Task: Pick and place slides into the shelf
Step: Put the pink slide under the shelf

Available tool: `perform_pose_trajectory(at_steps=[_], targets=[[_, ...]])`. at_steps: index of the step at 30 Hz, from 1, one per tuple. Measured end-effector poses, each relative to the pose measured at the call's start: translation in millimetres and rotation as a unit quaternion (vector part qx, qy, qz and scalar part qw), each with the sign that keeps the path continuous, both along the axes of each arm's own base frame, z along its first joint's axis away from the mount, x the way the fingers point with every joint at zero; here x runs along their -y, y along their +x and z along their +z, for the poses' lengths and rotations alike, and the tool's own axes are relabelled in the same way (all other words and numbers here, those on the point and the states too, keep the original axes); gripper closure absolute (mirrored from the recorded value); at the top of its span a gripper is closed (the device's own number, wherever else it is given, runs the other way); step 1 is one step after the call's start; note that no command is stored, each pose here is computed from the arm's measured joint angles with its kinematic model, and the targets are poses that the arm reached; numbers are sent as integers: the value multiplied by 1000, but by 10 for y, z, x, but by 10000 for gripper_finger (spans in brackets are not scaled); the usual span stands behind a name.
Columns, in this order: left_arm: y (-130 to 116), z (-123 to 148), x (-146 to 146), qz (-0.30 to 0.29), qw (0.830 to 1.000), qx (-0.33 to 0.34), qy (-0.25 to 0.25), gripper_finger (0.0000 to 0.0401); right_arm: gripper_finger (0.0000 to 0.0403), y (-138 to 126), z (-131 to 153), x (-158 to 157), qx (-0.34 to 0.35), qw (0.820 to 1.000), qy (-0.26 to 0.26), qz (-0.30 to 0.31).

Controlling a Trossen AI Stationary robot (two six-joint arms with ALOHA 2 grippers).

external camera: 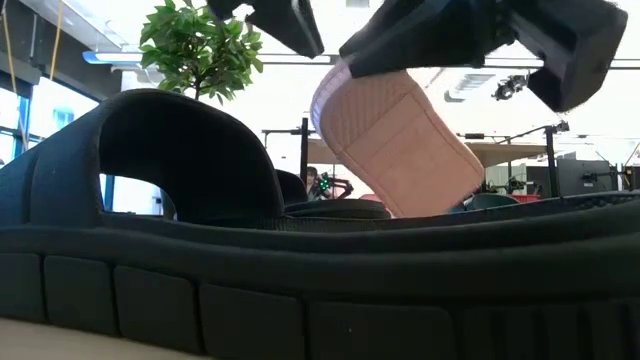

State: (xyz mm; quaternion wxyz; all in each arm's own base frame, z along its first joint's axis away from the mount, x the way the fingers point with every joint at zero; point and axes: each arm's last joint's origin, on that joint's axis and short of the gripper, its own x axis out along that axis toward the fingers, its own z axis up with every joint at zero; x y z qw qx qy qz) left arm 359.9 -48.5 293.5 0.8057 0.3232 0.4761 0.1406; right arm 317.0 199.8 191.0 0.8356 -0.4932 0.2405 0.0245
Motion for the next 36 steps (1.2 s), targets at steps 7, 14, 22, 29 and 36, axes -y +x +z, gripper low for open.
perform_pose_trajectory(at_steps=[7,14,22,29,36], targets=[[-127,-65,-17,33,998,-52,-5,274,398,49,119,-54,57,998,15,15],[-285,-215,51,50,992,-113,-19,279,398,29,153,-78,78,997,-5,-13],[-368,-561,294,15,999,-28,29,277,398,-134,171,-258,98,993,-43,-47],[-456,-842,456,-75,990,115,43,277,398,-262,175,-359,109,991,-33,-74],[-540,-985,605,-172,966,185,47,277,398,-233,171,-305,110,989,-33,-92]])
